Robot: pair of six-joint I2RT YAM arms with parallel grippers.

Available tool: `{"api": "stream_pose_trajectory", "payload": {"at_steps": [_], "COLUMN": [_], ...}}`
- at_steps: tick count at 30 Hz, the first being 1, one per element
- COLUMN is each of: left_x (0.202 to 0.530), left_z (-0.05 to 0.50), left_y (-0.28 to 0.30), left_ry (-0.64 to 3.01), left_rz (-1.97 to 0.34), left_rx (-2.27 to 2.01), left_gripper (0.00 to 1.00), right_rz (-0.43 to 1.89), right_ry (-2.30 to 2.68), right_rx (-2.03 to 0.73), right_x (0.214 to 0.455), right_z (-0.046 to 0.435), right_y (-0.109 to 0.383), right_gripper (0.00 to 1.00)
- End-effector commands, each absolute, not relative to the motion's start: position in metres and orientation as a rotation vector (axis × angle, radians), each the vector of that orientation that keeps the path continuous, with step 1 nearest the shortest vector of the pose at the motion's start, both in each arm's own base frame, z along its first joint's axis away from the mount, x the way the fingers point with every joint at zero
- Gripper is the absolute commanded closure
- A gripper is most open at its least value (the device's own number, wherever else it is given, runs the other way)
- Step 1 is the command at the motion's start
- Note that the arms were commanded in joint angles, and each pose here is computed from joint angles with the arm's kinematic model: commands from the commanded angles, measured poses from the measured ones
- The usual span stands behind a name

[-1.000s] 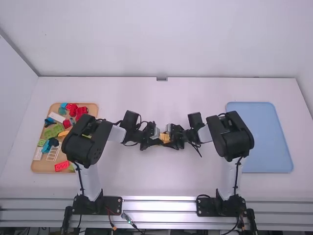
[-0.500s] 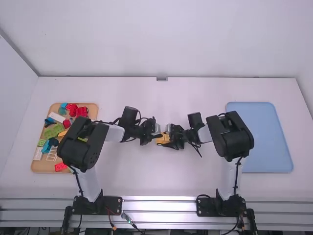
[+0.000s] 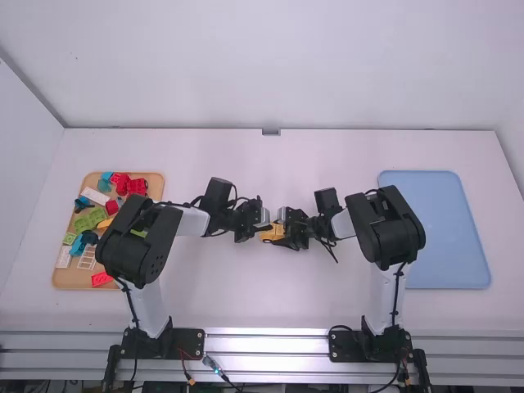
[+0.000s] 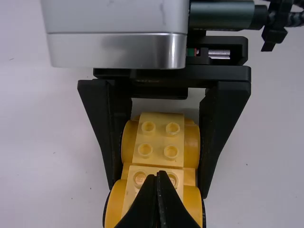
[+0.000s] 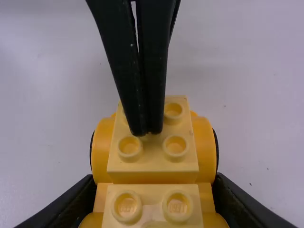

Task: Assemble lego blocks to make yellow taxi

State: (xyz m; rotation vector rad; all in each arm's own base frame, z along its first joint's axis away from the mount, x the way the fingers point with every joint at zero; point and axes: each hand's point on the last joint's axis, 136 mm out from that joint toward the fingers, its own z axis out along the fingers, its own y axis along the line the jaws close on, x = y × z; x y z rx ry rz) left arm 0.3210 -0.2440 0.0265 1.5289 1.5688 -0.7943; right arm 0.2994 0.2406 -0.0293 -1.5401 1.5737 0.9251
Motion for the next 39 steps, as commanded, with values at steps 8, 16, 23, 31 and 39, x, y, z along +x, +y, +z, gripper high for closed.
{"api": "stream_pose_trajectory", "payload": {"at_steps": [8,16,23,31,39], "left_x": [0.32,0.318,0.323,0.34,0.379], "left_z": [0.003,-0.025,-0.015,0.083,0.134], "left_y": [-0.237,-0.228,-0.23,-0.23,-0.174], "left_ry": [1.681,1.775,1.741,1.507,1.729], "left_rz": [-0.719,-0.695,-0.672,-0.663,-0.544], "left_rx": [1.567,1.577,1.572,1.471,1.116], "left_gripper": [0.98,0.98,0.98,0.98,0.01], "right_rz": [0.936,0.936,0.936,0.937,0.93], "right_ry": [1.6,1.601,1.601,1.603,1.604], "right_rx": [-1.547,-1.546,-1.546,-1.545,-1.547], "right_x": [0.294,0.294,0.294,0.294,0.294], "right_z": [-0.037,-0.037,-0.037,-0.037,-0.038], "right_y": [0.24,0.24,0.239,0.24,0.239], "right_gripper": [0.53,0.53,0.53,0.49,0.46]}}
